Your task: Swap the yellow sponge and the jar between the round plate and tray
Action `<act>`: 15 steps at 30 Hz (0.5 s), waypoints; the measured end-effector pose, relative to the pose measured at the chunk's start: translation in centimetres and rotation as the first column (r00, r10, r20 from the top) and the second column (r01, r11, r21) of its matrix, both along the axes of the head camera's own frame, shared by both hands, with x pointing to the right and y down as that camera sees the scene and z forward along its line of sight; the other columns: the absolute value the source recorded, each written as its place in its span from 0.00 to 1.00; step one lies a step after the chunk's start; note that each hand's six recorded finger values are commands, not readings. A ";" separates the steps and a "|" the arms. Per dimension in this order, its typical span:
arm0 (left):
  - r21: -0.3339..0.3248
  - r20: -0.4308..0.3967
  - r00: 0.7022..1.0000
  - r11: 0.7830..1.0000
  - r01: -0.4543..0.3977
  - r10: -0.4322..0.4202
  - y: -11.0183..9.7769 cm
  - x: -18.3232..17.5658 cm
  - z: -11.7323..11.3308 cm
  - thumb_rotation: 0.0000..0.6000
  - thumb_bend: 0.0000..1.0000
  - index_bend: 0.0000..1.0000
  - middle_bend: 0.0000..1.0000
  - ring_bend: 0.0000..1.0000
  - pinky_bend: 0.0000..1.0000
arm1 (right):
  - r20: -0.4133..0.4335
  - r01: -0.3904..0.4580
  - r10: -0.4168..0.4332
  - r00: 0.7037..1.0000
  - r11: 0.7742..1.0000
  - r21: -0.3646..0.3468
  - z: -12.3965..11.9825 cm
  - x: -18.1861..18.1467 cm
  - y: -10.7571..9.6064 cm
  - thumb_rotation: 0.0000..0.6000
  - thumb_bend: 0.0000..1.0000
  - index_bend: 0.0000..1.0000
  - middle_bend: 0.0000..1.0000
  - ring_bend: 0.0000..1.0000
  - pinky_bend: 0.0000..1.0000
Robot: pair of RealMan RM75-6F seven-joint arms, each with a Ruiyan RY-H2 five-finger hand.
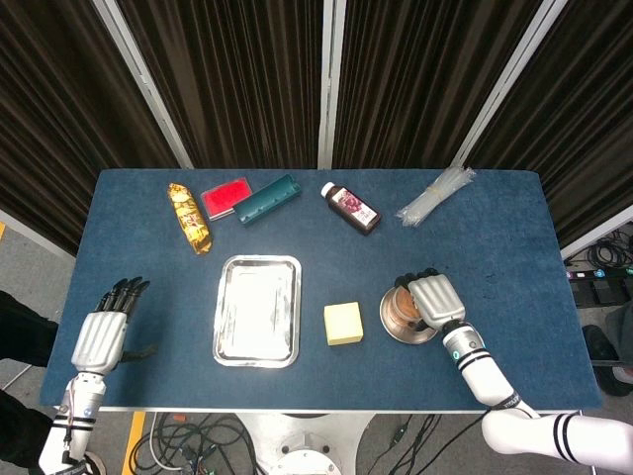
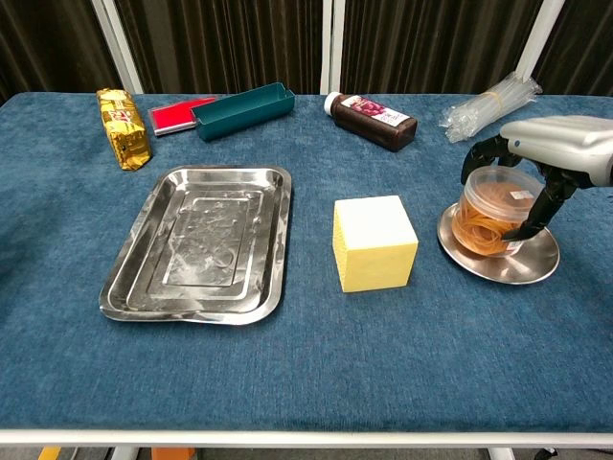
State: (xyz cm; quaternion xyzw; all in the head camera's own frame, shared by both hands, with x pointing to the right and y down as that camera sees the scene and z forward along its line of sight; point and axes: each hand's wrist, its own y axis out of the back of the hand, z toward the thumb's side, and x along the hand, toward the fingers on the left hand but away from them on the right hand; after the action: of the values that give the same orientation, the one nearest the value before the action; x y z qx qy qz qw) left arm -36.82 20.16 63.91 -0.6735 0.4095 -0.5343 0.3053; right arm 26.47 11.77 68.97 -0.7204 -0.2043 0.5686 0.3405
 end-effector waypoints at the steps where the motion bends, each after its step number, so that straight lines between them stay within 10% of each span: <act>1: -0.001 0.000 1.000 1.000 0.000 0.000 0.0 0.0 0.0 1.00 0.06 0.09 0.05 0.01 0.15 | 0.001 0.000 0.000 1.000 1.000 -0.009 0.1 0.0 0.1 1.00 0.09 0.46 0.40 0.27 0.14; 9: -0.004 -0.009 1.000 1.000 0.012 -0.012 -0.1 -0.2 0.1 1.00 0.06 0.09 0.05 0.01 0.15 | -0.003 -0.002 0.002 1.000 0.999 -0.041 -0.6 0.7 -0.2 1.00 0.00 0.04 0.11 0.00 0.00; 15: -0.007 -0.019 1.000 1.000 -0.004 0.004 -0.2 0.4 0.0 1.00 0.05 0.09 0.05 0.01 0.15 | 0.027 -0.040 0.041 0.999 0.998 -0.041 -1.8 1.2 -0.3 1.00 0.00 0.00 0.06 0.00 0.00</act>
State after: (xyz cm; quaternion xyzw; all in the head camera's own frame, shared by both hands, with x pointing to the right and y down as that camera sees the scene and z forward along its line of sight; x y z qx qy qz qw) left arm -36.47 19.97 63.88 -0.6803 0.4092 -0.5289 0.3000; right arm 27.71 11.51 67.16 -0.7309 -0.2120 0.5693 0.3111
